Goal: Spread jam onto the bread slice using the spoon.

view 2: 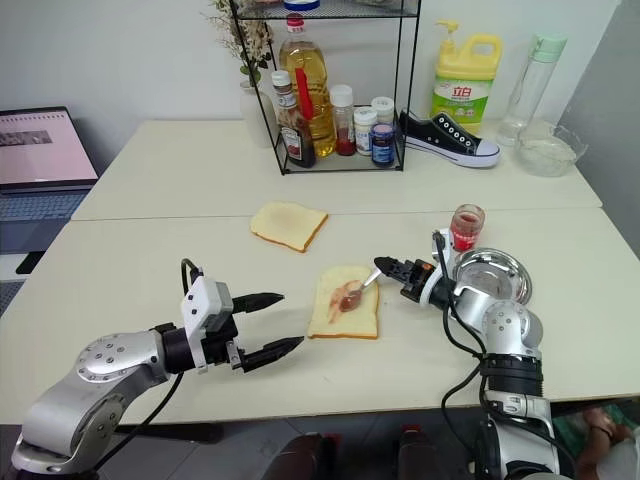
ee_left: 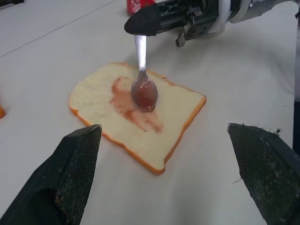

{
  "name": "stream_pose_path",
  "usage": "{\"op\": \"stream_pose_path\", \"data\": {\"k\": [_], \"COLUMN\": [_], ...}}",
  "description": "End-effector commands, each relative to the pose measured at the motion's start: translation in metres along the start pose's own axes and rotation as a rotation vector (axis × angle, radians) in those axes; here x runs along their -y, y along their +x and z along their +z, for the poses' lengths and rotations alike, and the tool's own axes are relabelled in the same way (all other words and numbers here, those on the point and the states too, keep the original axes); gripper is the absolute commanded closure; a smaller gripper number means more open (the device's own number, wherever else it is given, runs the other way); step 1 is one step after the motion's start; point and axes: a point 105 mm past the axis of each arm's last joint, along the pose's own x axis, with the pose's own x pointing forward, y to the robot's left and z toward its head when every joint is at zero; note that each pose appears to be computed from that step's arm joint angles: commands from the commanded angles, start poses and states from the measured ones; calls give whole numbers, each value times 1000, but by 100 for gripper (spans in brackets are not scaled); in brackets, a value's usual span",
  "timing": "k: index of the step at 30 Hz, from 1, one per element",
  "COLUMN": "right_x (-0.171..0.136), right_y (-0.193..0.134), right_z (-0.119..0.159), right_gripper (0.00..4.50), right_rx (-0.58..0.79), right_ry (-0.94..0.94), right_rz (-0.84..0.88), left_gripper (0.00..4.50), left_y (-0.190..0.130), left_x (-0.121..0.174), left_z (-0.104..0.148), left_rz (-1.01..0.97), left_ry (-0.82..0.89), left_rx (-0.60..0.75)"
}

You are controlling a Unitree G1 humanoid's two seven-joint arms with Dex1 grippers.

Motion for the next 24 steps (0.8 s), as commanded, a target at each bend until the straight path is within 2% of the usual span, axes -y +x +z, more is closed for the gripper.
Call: {"op": "stream_pose_path", "data": {"k": [1, 7, 12, 20, 24], "right_x": [-16, -29, -47, -62, -57], "right_y": [-4, -19, -51, -101, -128], "right_z": [14, 47, 86, 148, 171], "right_gripper": [447, 447, 447, 447, 447], "right_rx": [46, 178, 354, 565, 657], "right_ry": [-19, -12, -69, -244, -288], "right_rz": [45, 43, -7, -195, -324], "left_gripper": [0, 0, 0, 0, 0], "left_y": [3, 11, 25, 72, 93], "left_x": [1, -5, -14, -21, -19], "left_z": [8, 23, 55, 105, 125], "left_rz": [-25, -56, -108, -208, -274], "left_ry": [37, 83, 168, 299, 340], "left_rx": [29, 58, 111, 204, 254]}}
